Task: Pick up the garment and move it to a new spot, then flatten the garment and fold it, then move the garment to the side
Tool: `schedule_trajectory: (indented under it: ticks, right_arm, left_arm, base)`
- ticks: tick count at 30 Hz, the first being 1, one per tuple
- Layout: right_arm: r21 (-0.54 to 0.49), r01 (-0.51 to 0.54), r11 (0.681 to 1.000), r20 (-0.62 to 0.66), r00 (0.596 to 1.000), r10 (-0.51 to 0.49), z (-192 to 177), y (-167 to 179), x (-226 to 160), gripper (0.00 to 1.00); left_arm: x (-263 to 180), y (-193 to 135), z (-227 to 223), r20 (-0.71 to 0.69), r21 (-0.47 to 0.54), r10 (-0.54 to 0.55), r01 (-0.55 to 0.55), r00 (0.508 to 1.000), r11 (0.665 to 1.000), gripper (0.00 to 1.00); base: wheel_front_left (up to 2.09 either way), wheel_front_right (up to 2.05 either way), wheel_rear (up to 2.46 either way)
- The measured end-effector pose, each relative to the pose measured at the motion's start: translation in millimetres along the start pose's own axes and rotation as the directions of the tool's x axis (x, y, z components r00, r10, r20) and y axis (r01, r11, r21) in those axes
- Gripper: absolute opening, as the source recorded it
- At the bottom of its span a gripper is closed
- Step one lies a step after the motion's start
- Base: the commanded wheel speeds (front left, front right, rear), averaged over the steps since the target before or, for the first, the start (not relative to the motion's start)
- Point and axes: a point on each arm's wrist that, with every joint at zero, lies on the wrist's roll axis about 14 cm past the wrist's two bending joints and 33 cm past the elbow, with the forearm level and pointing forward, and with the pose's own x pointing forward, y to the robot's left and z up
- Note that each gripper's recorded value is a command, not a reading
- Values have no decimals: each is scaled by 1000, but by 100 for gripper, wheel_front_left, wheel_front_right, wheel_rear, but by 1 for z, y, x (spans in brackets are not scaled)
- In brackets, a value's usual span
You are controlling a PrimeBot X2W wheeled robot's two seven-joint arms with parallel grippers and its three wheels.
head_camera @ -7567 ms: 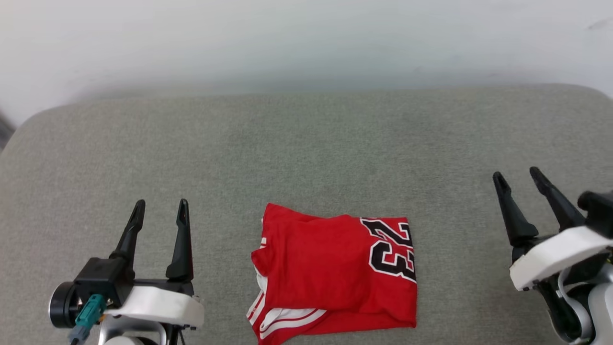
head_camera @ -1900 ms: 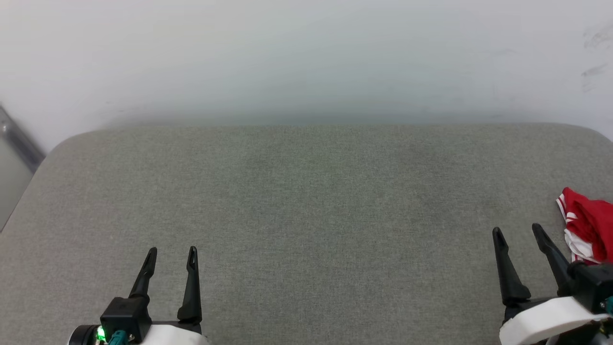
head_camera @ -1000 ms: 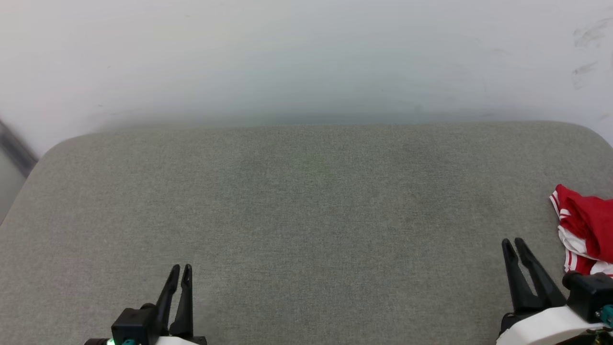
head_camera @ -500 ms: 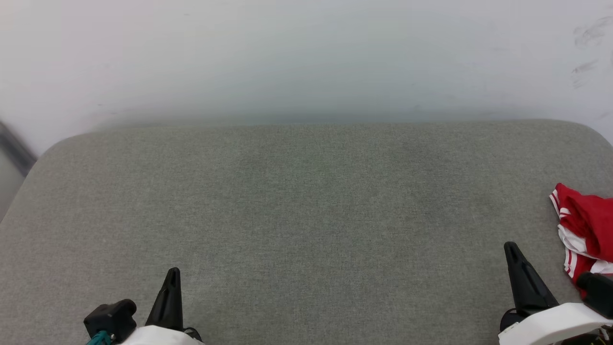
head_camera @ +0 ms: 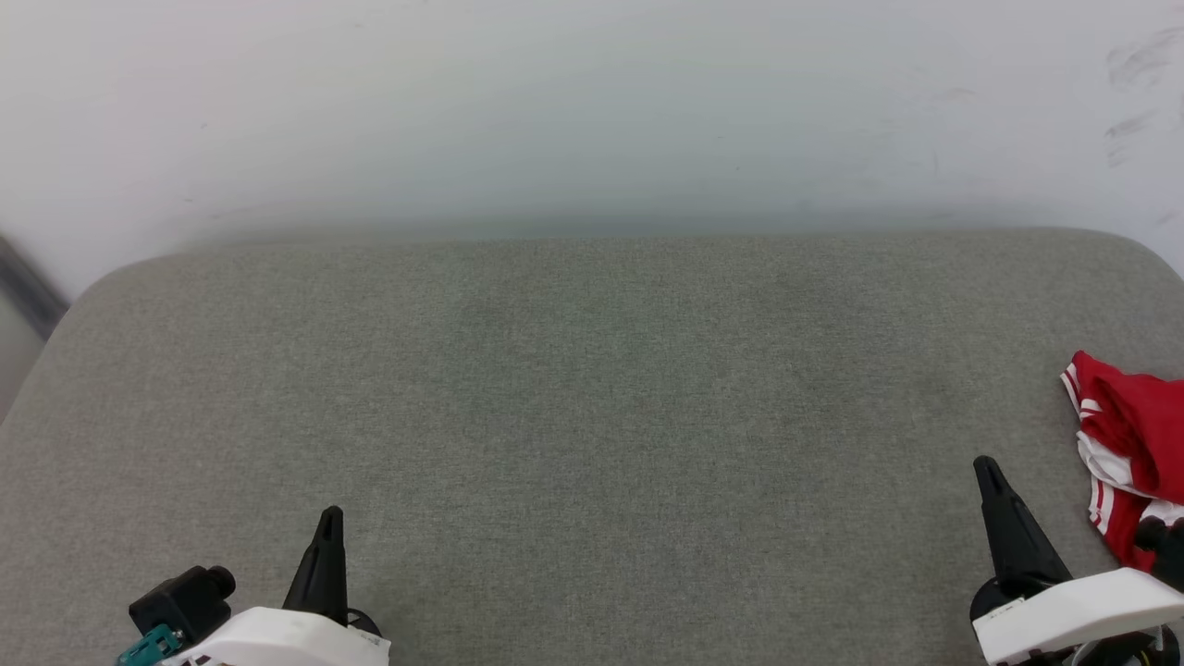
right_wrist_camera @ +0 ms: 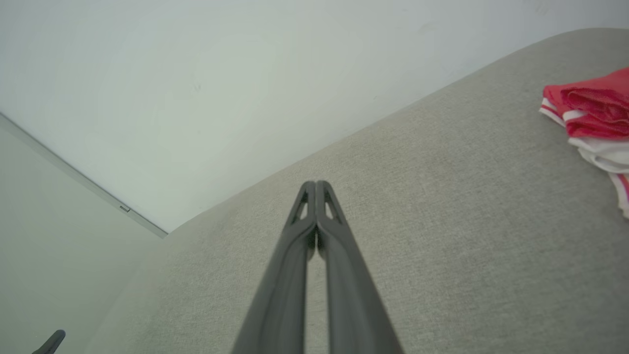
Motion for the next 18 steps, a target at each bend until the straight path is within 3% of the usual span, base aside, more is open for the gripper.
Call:
schedule_trajectory:
  ticks: [18]
  right_arm:
    - [255, 10, 967, 8, 1000, -13, -1, -5, 7, 0]
  left_arm:
    - [9, 2, 0, -28, -254, 12, -18, 1000, 967, 0]
  base:
    - [0, 0, 0]
